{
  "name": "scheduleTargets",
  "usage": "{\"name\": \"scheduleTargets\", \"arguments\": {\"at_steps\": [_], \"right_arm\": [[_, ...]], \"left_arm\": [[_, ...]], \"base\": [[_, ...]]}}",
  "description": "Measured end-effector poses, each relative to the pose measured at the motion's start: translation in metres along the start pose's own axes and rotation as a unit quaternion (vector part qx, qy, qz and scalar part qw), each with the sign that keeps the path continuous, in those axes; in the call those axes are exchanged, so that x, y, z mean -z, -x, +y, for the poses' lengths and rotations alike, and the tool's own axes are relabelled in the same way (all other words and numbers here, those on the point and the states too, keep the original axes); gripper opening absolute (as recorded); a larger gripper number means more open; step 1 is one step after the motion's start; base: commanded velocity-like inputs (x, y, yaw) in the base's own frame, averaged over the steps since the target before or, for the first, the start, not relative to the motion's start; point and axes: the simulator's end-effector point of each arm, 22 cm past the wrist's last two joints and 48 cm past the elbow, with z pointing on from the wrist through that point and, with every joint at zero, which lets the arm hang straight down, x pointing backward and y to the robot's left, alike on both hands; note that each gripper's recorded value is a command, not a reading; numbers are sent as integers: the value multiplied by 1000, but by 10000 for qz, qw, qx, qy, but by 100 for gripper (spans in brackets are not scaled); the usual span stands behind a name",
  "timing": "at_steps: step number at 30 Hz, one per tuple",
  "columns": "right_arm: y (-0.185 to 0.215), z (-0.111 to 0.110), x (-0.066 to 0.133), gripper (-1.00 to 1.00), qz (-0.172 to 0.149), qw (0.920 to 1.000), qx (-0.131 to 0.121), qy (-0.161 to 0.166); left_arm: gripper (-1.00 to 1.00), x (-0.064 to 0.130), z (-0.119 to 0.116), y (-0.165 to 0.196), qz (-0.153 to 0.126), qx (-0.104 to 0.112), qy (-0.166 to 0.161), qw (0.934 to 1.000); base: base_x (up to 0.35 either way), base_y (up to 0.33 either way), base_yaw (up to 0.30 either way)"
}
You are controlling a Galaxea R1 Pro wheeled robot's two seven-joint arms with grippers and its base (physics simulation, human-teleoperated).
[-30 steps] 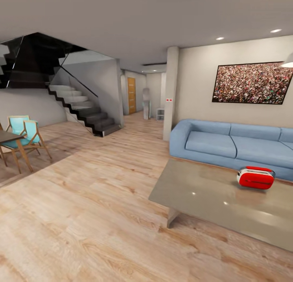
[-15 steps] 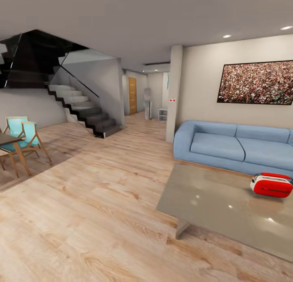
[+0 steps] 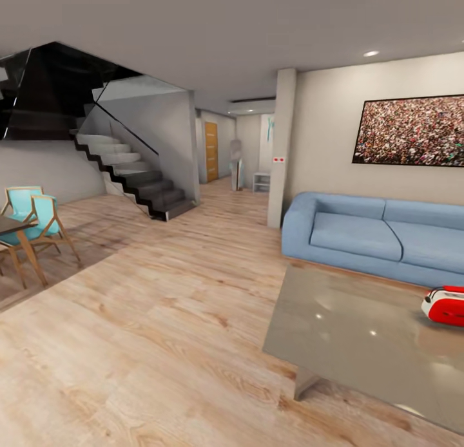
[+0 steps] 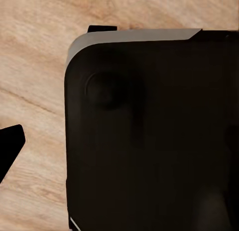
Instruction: Turn on the radio receiver that's on the table in the living room.
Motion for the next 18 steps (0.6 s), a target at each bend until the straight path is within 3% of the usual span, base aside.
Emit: {"name": "scheduleTargets", "arguments": {"at_steps": [18], "right_arm": [[0,-1,0,100,0,10000,-1,-3]], "left_arm": [[100,0,0,-3,58,9,16,10000]], "base": [[312,137,0]]}}
